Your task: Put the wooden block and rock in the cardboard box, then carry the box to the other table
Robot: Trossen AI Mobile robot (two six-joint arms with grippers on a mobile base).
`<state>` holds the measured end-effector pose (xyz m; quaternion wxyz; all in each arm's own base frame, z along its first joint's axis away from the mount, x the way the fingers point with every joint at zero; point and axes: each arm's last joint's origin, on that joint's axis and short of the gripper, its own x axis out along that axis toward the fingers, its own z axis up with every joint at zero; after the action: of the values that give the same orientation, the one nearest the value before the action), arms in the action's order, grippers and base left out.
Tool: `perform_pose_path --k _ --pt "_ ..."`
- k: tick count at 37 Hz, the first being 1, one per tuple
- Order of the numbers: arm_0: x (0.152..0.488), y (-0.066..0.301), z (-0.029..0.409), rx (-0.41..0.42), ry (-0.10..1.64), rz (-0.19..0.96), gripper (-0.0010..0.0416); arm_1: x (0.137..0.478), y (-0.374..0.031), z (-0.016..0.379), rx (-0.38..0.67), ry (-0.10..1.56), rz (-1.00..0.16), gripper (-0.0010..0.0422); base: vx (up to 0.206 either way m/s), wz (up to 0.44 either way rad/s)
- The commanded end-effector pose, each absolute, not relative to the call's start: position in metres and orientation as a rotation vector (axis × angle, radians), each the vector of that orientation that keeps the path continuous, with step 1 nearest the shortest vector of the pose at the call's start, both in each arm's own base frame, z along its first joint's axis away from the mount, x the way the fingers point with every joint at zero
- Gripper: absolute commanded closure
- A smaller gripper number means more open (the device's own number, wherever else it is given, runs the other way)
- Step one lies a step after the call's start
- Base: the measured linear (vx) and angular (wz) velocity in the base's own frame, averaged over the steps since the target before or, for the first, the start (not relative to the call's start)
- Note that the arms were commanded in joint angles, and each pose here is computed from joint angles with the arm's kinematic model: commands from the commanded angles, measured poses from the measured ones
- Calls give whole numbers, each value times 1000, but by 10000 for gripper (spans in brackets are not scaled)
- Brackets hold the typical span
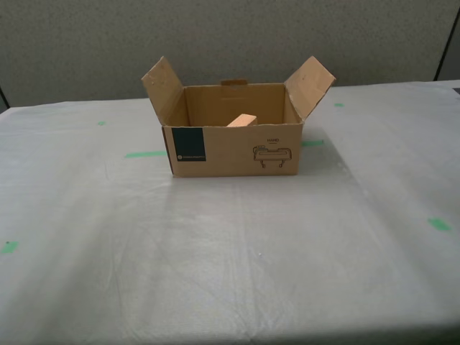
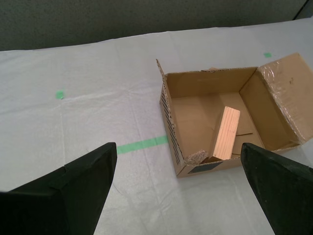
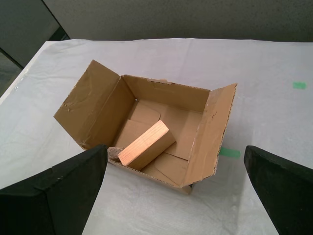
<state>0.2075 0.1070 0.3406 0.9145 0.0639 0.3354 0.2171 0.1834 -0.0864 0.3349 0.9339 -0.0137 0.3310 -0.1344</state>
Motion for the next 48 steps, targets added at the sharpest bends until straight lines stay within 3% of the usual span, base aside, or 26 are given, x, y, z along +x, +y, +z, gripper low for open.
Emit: perform_pose_path --k 1,48 --pt "208 107 341 135 688 443 16 184 -86 335 -27 675 -275 66 0 0" --pt "208 107 341 135 688 443 16 184 -86 335 -27 675 -275 66 0 0"
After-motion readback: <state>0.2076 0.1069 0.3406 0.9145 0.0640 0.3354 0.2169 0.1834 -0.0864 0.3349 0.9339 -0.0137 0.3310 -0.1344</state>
